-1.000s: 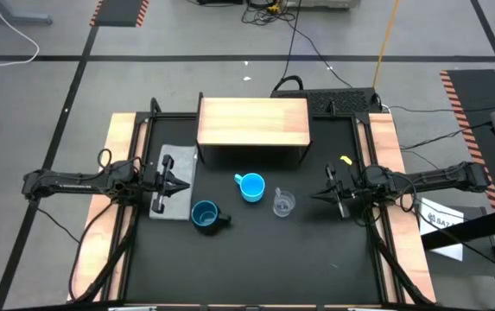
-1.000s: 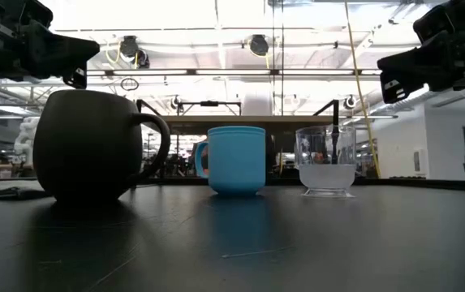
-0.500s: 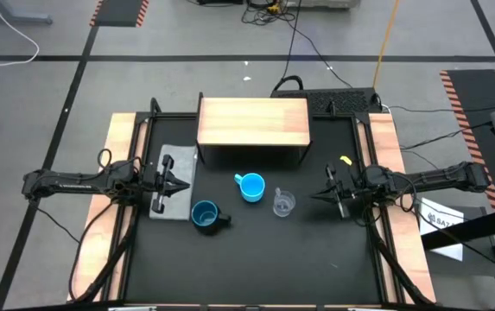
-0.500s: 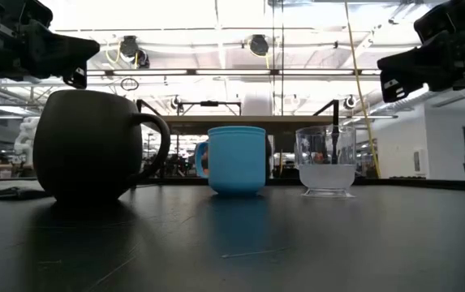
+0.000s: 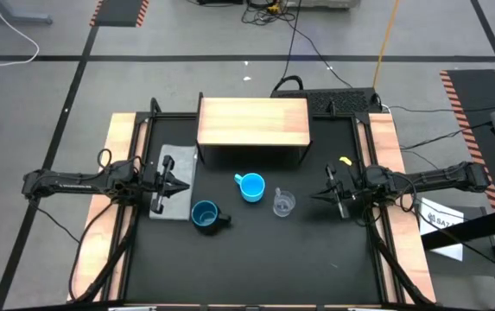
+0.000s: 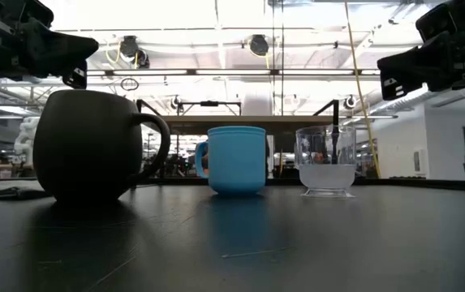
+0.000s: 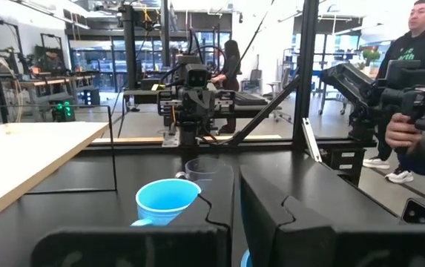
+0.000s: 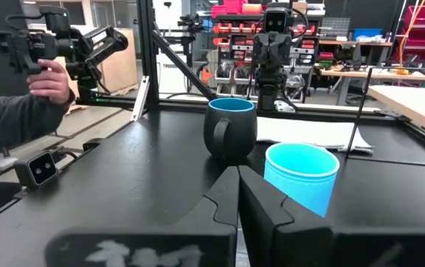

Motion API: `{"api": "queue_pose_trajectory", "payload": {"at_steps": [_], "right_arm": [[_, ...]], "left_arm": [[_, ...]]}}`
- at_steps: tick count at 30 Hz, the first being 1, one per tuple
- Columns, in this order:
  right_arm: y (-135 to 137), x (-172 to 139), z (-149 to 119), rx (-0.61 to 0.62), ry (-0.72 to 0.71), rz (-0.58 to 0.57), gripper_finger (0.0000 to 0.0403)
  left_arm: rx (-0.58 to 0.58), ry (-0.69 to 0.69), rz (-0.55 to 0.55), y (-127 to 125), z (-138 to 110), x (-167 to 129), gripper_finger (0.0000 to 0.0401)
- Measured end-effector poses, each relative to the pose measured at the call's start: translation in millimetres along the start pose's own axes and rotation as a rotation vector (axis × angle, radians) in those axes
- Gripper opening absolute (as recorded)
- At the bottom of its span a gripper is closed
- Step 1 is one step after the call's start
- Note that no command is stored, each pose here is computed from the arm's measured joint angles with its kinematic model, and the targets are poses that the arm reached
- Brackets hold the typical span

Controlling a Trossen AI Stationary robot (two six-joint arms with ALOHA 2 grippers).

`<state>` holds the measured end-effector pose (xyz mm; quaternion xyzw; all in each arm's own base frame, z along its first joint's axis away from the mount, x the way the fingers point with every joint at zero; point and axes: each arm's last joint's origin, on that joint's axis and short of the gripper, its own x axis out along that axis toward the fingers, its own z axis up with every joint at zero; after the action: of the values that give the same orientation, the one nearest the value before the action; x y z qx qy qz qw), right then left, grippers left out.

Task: Stack small to large cups/mugs on shelf
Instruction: Put the black cup on the shelf

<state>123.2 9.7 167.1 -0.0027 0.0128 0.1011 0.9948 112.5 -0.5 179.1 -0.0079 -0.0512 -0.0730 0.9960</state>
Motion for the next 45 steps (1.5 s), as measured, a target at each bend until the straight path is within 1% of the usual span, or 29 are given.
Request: {"api": "queue_pose_trajectory", "payload": {"at_steps": [9, 12, 13, 17, 19, 26, 30, 33, 37, 41, 45], "right_arm": [[0, 0, 0, 0.014, 0.000, 0.000, 0.0000], [0, 0, 0, 0.048, 0.000, 0.000, 0.0000], [0, 0, 0, 0.048, 0.000, 0.000, 0.0000], [0, 0, 0, 0.048, 0.000, 0.000, 0.0000], [0, 0, 0, 0.054, 0.000, 0.000, 0.0000], [0, 0, 0, 0.055, 0.000, 0.000, 0.0000], [0, 0, 1, 0.037, -0.013, -0.001, 0.0000], [0, 0, 3, 0.033, -0.026, 0.000, 0.0000], [0, 0, 2, 0.005, -0.022, -0.002, 0.0000], [0, 0, 2, -0.022, -0.025, -0.003, 0.0000], [0, 0, 3, -0.039, -0.026, -0.004, 0.0000]], "left_arm": [[-0.015, 0.030, 0.003, 0, -3, 0, 0.0026], [-0.050, 0.050, -0.015, 0, -5, 0, 0.0026], [-0.058, 0.055, -0.017, 0, -5, 0, 0.0026], [-0.151, 0.042, -0.017, -1, -4, 0, 0.0026], [-0.166, 0.039, -0.017, -1, -4, 0, 0.0026], [-0.143, 0.034, -0.005, 0, -3, 0, 0.0026], [-0.129, -0.042, 0.005, 0, 4, 0, 0.0026], [-0.088, -0.103, -0.024, -1, 10, -1, 0.0026], [-0.034, -0.132, -0.026, -1, 13, -1, 0.0026], [-0.037, -0.093, 0.008, 0, 21, 1, 0.0005], [-0.063, -0.025, 0.005, -1, 37, 1, 0.0002]]}}
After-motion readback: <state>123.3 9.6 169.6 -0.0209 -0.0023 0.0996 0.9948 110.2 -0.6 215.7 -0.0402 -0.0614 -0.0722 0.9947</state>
